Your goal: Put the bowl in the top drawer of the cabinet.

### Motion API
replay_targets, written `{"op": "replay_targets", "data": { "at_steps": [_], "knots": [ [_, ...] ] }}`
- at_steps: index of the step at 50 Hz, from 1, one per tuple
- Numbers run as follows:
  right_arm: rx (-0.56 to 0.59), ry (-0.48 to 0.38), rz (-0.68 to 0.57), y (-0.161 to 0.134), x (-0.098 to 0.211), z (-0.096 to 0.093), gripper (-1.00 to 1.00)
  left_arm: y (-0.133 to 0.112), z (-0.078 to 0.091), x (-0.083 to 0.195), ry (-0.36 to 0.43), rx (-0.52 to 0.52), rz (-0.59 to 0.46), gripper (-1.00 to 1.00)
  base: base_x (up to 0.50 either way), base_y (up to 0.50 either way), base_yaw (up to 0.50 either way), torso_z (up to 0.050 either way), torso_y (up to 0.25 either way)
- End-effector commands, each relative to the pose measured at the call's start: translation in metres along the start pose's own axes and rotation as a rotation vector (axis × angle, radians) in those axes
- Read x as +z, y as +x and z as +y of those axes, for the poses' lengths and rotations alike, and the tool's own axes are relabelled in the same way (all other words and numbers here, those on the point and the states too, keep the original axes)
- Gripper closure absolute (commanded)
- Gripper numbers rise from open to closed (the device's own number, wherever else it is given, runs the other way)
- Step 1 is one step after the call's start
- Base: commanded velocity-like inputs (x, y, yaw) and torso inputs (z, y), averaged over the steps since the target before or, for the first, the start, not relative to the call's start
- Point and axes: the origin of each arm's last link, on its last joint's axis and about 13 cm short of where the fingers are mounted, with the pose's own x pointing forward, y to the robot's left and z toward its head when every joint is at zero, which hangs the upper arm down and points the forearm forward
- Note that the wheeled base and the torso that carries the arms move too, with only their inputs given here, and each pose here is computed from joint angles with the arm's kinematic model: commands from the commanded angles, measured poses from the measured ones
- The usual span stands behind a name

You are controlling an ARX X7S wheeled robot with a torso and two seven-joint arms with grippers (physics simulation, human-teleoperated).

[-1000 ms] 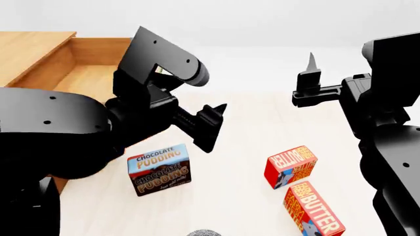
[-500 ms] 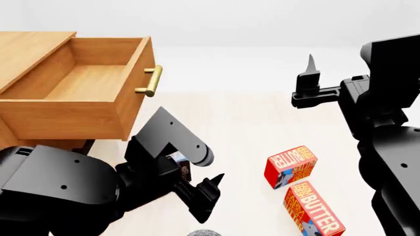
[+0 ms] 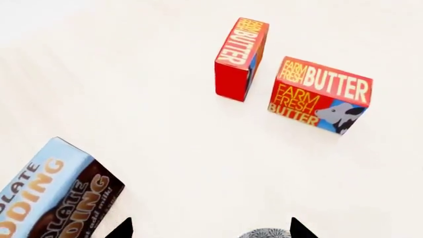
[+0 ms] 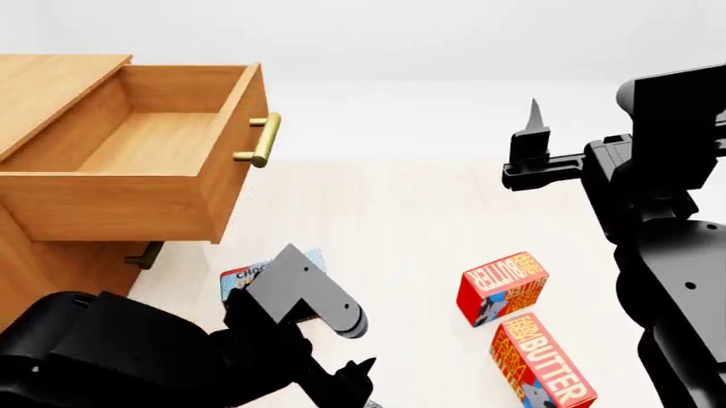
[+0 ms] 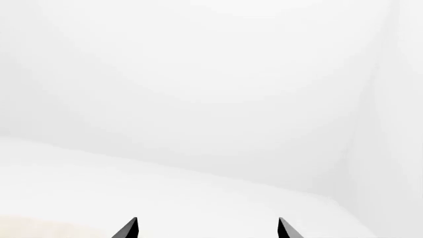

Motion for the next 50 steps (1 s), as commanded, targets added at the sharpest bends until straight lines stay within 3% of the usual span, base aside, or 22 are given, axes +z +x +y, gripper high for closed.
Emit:
{"op": "replay_targets", "data": {
  "at_steps": [1,15,27,50],
  "knots": [
    [-0.003,0.002,0.008,0.0,-0.004,-0.001,-1.0,0.002,-0.004,-0.009,-0.018,-0.014,0.062,-1.0,0.0,0.0,0.0,0.0,0.0],
    [-0.001,-0.002,0.01,0.002,-0.003,0.0,-1.0,-0.004,-0.009,-0.013,0.0,-0.034,0.096,-1.0,0.0,0.0,0.0,0.0,0.0],
    [0.002,-0.002,0.011,0.003,-0.002,0.0,-1.0,-0.003,-0.002,-0.017,-0.01,-0.001,0.135,-1.0,0.0,0.0,0.0,0.0,0.0],
    [-0.003,0.001,0.016,0.002,-0.005,-0.001,-1.0,0.012,0.004,-0.037,-0.062,-0.002,0.208,-1.0,0.0,0.0,0.0,0.0,0.0]
  ]
}}
